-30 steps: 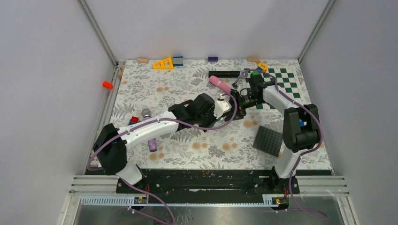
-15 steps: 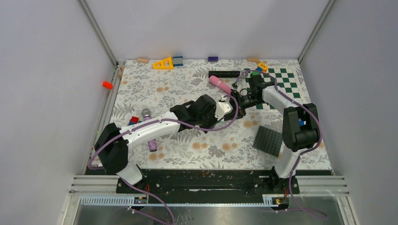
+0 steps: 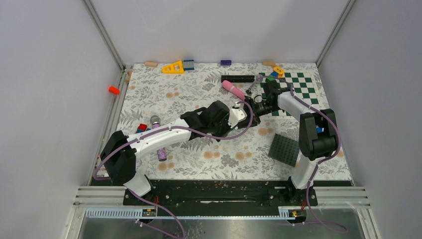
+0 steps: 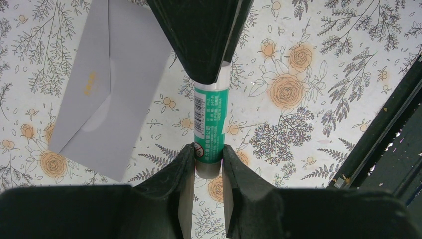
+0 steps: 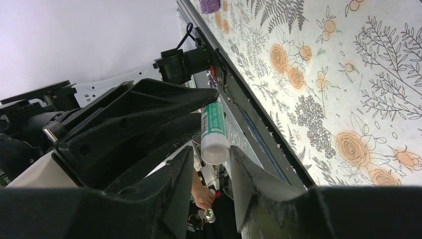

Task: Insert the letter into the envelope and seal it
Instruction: Screw the solid glue.

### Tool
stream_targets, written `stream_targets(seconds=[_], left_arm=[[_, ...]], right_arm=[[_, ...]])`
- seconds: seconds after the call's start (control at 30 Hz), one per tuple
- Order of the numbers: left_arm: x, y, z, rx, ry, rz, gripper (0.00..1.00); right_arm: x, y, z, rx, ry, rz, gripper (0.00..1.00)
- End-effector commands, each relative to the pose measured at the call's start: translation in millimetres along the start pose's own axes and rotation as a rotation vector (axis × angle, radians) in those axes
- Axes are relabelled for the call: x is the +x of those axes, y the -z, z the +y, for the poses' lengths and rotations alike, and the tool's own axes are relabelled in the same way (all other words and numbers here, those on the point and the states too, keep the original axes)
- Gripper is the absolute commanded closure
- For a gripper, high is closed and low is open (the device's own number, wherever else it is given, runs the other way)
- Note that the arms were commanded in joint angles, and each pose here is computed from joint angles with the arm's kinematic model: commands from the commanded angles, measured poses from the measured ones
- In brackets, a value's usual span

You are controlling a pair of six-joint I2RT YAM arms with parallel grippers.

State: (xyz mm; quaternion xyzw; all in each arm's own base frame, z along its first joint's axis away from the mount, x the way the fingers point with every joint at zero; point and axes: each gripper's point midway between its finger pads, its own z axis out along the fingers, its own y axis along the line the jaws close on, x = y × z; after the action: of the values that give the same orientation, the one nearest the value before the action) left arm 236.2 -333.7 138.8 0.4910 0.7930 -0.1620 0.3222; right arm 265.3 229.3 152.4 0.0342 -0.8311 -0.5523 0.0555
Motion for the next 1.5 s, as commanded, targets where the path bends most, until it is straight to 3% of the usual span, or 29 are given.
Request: stream_targets(seconds=[0.0, 0.27, 0.53, 1.03, 1.27, 1.37, 1.47], left_arm=[[-16.7, 0.2, 3.2, -0.02, -0.012, -0.055, 0.99], [-16.1, 0.0, 2.4, -0.019, -0.013, -0.054, 0.99], [-15.8, 2.1, -6.5, 0.04, -0.006, -0.057, 0.99], [-27.8, 71.2, -82.4, 0.804, 0.127, -0.117, 0.97], [-26.7, 89.5, -95.7, 0.987, 0.16, -0.099, 0.93], [-27.8, 88.2, -93.0, 0.986, 0.171, -0.098, 0.93], [-30.8, 87.5, -87.4, 0.954, 0.174, -0.108, 0.93]], right_arm=[[3.3, -2.7, 5.8, -0.021, 0.008, 0.014, 0.6], [5.3, -5.7, 4.2, -0.009, 0.012, 0.022, 0.63], [9.9, -0.3, 12.3, -0.013, 0.079, 0.042, 0.72], [53.1, 26.6, 39.4, 0.041, 0.645, 0.087, 0.71], [69.7, 30.1, 51.9, 0.061, 0.849, 0.023, 0.64], [75.6, 28.6, 56.5, 0.08, 0.902, 0.006, 0.53], [73.3, 29.7, 60.6, 0.092, 0.854, -0.002, 0.39]])
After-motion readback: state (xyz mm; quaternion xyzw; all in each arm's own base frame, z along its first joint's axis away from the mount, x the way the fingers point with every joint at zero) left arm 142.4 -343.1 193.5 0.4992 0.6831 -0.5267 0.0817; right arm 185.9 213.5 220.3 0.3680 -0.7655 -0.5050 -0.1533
